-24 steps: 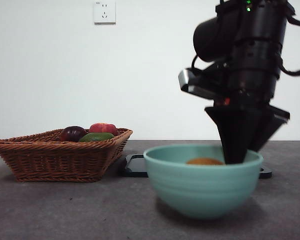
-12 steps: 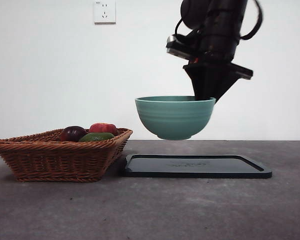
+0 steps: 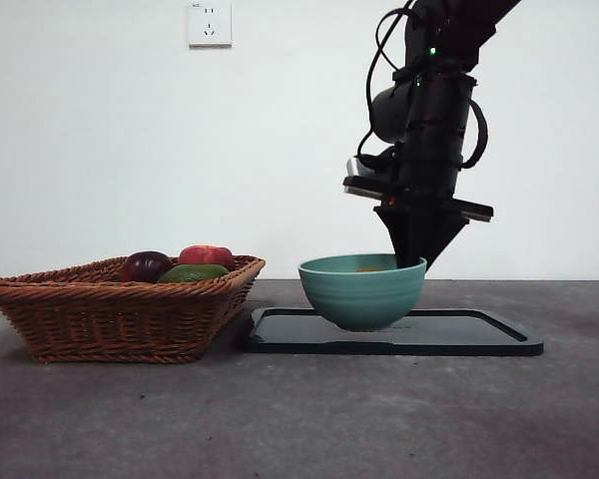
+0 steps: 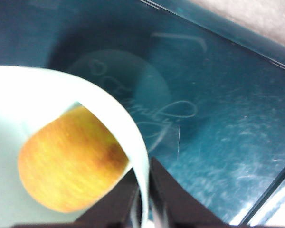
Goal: Pick up the wifruite, put it on the bowl, pick up the plate, put it on desk
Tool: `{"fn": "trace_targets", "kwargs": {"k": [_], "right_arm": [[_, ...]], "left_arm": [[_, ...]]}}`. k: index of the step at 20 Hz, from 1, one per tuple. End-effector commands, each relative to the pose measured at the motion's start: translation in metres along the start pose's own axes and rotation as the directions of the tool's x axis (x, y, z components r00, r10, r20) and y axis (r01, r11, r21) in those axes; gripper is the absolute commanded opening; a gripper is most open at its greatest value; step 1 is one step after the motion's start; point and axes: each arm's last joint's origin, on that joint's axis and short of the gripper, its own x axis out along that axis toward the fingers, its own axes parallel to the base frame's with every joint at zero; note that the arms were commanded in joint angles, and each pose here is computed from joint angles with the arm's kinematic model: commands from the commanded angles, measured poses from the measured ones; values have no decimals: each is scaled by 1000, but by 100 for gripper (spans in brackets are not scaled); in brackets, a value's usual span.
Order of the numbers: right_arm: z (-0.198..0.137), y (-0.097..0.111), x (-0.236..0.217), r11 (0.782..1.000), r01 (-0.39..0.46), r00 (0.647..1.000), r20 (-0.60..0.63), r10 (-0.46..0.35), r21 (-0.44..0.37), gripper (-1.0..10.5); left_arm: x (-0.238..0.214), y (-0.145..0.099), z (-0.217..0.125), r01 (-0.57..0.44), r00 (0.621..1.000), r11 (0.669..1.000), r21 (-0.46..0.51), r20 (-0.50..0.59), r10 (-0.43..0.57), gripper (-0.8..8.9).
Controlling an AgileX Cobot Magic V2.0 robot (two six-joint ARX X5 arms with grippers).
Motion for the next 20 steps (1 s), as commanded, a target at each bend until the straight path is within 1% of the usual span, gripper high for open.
{"fn": "trace_targets", "kwargs": {"k": [1, 11, 12, 14, 15, 16, 18, 20], "right_arm": [[6, 1, 5, 1000, -3, 1000, 5, 3, -19, 9], [4, 1, 5, 1000, -7, 1000, -12, 7, -10, 11], [4, 1, 5, 1000, -12, 1000, -14, 12, -8, 33], [4, 1, 5, 1000, -10, 1000, -15, 10, -1, 220], [4, 1, 5, 1000, 5, 1000, -14, -5, -1, 291], [4, -1, 3, 1000, 25, 1000, -14, -25, 6, 310], [3, -6, -17, 998, 52, 999, 7, -52, 30, 350], [-1, 0, -54, 998, 51, 997, 59, -52, 25, 439]], "left_arm": [[-3, 0, 3, 17, 1000, 1000, 2, 20, -17, 531], [-3, 0, 3, 17, 1000, 1000, 3, 20, -17, 531], [-3, 0, 3, 17, 1000, 1000, 3, 20, -17, 531], [-3, 0, 3, 17, 1000, 1000, 3, 20, -17, 531], [-3, 0, 3, 17, 1000, 1000, 3, 20, -17, 531], [-3, 0, 3, 17, 1000, 1000, 3, 20, -17, 531], [-3, 0, 3, 17, 1000, 1000, 3, 20, -17, 531], [-3, 0, 3, 17, 1000, 1000, 2, 20, -17, 531]]}}
